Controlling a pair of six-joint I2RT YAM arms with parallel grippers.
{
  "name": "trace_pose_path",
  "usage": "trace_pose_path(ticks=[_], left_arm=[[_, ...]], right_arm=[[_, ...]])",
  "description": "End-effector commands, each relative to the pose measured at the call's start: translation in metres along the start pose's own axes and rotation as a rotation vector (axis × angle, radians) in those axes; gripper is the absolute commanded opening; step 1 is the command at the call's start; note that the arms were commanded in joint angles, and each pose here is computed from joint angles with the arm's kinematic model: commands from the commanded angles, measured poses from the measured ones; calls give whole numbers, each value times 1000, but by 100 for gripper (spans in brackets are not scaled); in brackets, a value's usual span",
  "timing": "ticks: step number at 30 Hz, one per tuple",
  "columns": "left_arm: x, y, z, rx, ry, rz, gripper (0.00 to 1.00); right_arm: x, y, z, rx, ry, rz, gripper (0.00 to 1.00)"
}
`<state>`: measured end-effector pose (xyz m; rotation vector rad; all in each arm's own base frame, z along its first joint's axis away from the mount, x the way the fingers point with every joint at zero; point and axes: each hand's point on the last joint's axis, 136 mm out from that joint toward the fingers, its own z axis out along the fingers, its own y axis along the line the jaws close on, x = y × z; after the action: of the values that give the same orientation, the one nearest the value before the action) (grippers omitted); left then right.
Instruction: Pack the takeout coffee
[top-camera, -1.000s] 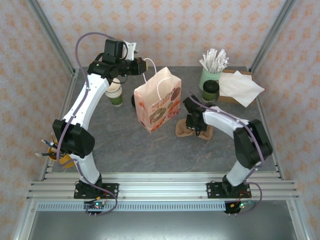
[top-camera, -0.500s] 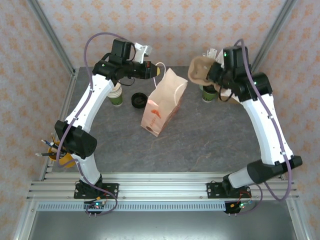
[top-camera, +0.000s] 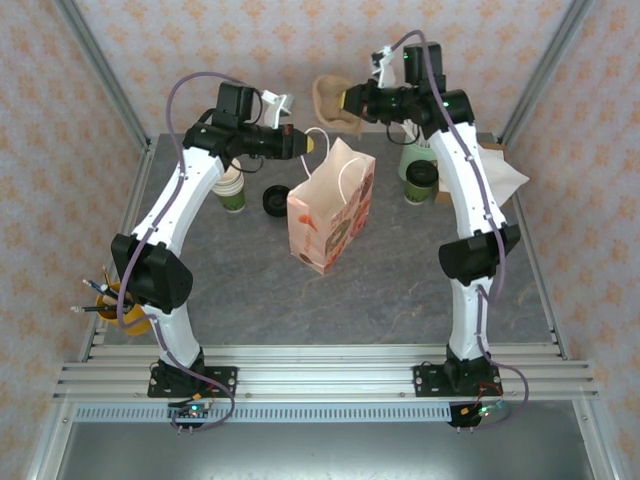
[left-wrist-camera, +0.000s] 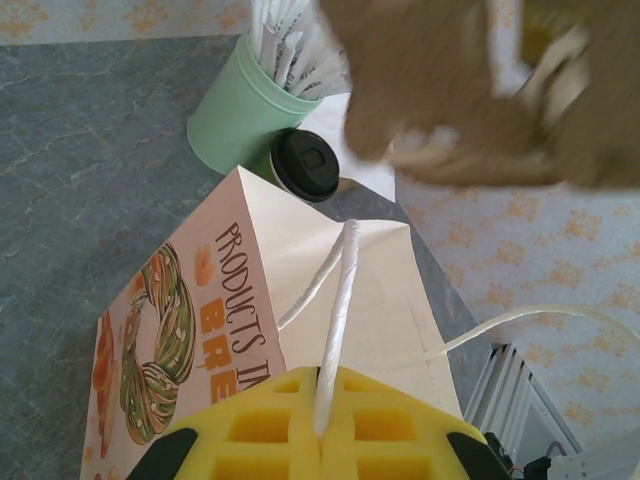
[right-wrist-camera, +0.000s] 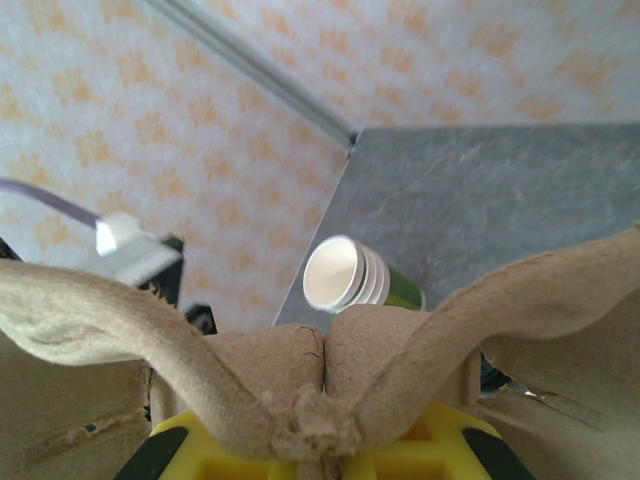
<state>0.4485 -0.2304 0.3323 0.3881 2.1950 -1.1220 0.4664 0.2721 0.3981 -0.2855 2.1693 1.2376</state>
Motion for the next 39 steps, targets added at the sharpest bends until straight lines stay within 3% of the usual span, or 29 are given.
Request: trace_pose_path(ticks=[1, 11, 23, 29, 35, 39], left_arm=[[-13, 0, -4, 26, -38, 15, 0], [-26, 43, -15, -133, -111, -80, 0], [-48, 29, -14, -59, -158, -90, 0], [-46, 38, -8, -102, -173, -151, 0], [-53, 31, -3, -66, -204, -195, 0], [-52, 27, -1, -58, -195, -184, 0]], right_arm=[[26, 29, 6, -134, 102, -61, 2], [81, 14, 4, -88, 276, 25, 0], [159, -63, 13, 456, 551, -118, 0], [151, -59, 45, 518, 467, -232, 0], [163, -89, 46, 676, 499, -133, 0], [169, -97, 54, 695, 473, -33, 0]])
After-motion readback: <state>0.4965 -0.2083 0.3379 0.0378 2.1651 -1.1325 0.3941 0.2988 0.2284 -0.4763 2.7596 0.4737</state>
